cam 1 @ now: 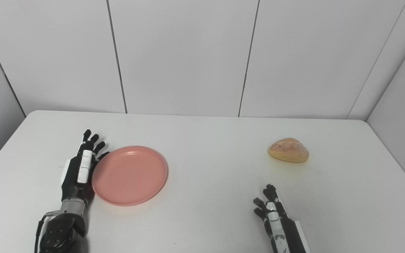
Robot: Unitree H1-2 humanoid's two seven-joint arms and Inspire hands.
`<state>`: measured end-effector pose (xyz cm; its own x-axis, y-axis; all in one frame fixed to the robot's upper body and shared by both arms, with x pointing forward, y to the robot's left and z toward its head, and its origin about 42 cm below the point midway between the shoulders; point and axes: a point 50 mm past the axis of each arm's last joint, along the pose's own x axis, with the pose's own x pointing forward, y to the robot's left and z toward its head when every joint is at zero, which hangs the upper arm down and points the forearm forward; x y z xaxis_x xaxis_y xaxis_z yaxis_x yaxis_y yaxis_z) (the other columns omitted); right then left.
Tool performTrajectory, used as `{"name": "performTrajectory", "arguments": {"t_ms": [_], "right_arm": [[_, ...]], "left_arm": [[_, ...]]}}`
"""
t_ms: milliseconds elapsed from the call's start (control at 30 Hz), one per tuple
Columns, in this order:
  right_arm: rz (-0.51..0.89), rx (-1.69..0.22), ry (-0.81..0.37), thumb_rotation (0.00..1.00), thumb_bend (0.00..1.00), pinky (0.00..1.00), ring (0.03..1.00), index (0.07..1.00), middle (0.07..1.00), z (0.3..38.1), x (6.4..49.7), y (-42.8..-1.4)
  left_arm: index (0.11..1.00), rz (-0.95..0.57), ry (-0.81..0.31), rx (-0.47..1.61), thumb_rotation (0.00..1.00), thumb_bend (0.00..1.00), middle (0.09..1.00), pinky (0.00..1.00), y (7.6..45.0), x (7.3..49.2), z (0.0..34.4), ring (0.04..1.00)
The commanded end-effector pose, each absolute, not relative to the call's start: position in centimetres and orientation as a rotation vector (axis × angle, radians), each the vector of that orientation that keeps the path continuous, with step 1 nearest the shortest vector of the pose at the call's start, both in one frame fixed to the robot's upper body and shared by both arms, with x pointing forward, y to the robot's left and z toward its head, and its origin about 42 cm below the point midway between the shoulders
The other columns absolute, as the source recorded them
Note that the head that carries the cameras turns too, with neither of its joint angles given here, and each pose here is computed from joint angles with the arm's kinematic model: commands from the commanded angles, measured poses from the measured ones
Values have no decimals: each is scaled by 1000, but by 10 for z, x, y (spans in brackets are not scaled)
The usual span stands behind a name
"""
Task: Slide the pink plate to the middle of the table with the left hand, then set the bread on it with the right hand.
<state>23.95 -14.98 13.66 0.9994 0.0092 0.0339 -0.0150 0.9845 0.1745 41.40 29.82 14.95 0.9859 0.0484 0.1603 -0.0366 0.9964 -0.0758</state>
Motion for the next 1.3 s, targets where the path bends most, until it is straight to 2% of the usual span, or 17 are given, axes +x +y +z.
{"name": "performTrajectory", "arguments": {"t_ms": [0, 433, 900, 1033, 1267], "right_arm": [[41, 188, -19, 890, 785, 896, 887, 962, 969, 138, 241, -138], [38, 170, -18, 907, 737, 884, 879, 964, 973, 139, 242, -131], [34, 164, -9, 904, 738, 886, 878, 966, 968, 140, 242, -124], [34, 163, -5, 906, 726, 883, 880, 969, 970, 140, 242, -123], [34, 162, -4, 907, 722, 875, 881, 969, 971, 140, 242, -124]], "left_arm": [[1000, 26, -173, -90, 883, 1000, 982, 840, 283, 414, 153, 934], [1000, 9, -172, -123, 896, 984, 964, 831, 253, 409, 160, 919], [1000, -48, -148, -170, 886, 1000, 1000, 864, 218, 408, 160, 941], [1000, -66, -146, -153, 907, 1000, 996, 806, 211, 406, 160, 931], [1000, -97, -156, -160, 924, 992, 988, 842, 199, 401, 163, 940]]}}
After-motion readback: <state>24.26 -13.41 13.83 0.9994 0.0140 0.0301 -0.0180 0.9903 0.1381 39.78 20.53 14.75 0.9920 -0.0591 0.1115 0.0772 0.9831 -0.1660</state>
